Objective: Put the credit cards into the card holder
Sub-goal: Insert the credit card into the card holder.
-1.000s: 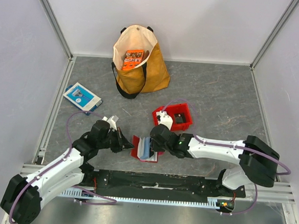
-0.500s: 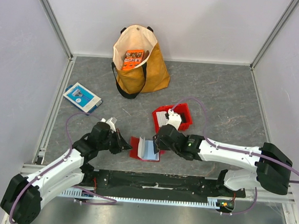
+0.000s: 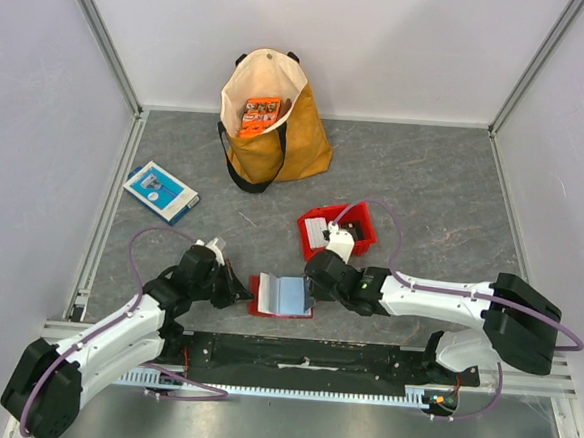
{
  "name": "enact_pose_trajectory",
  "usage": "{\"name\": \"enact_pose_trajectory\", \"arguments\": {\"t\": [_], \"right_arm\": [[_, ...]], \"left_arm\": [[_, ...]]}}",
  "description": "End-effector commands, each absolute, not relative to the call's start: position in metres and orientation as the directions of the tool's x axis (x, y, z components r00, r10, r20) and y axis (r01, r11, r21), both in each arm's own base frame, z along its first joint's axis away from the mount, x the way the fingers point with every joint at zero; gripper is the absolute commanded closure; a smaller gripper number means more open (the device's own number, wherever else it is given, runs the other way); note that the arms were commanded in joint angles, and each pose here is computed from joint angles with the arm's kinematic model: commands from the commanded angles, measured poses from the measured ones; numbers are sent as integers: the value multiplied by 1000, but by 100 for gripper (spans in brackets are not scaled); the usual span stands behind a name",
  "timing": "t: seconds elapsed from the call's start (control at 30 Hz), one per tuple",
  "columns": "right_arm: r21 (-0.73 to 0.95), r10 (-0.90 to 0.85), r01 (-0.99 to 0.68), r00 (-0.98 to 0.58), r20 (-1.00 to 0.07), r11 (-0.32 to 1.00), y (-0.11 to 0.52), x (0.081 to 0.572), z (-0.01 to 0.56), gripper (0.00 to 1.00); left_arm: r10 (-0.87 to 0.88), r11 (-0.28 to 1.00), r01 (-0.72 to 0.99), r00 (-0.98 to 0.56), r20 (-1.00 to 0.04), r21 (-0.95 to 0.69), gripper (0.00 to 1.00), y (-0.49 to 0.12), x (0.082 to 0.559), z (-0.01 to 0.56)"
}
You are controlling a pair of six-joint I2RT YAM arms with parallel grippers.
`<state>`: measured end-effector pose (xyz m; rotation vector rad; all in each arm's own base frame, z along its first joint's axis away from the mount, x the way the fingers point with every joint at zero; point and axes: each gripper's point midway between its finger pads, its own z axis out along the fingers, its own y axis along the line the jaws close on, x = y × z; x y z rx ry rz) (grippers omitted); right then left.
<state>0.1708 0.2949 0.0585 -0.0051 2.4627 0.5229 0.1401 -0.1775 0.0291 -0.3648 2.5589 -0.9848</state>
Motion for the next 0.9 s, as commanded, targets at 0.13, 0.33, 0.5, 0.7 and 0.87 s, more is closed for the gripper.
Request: {"name": "enact_pose_trajectory", "arguments": {"t": [0.13,0.33,0.5,0.7,0.87], "right_arm": [[384,147,-93,-821,-552,919,297,171,48,100],[428,143,-115,-839,-525,896,314,168,44,100],[439,133,-140,-835,-535,888,325,172,55,100],[408,101,-177,-812,-575,896,335,175,78,100],[463,75,-240,-823,-564,853,366,167,88,100]], "left_arm": [[-352,735,-79,-893,-280,-674,98,-174,139,21],[-349,731,-79,-897,-272,-678,98,-176,138,19],[-355,728,-81,-894,-273,-681,98,-176,139,18],[-357,726,-83,-894,-271,-682,98,-176,139,17],[-361,724,-85,-892,-271,-684,98,-176,139,16]]}}
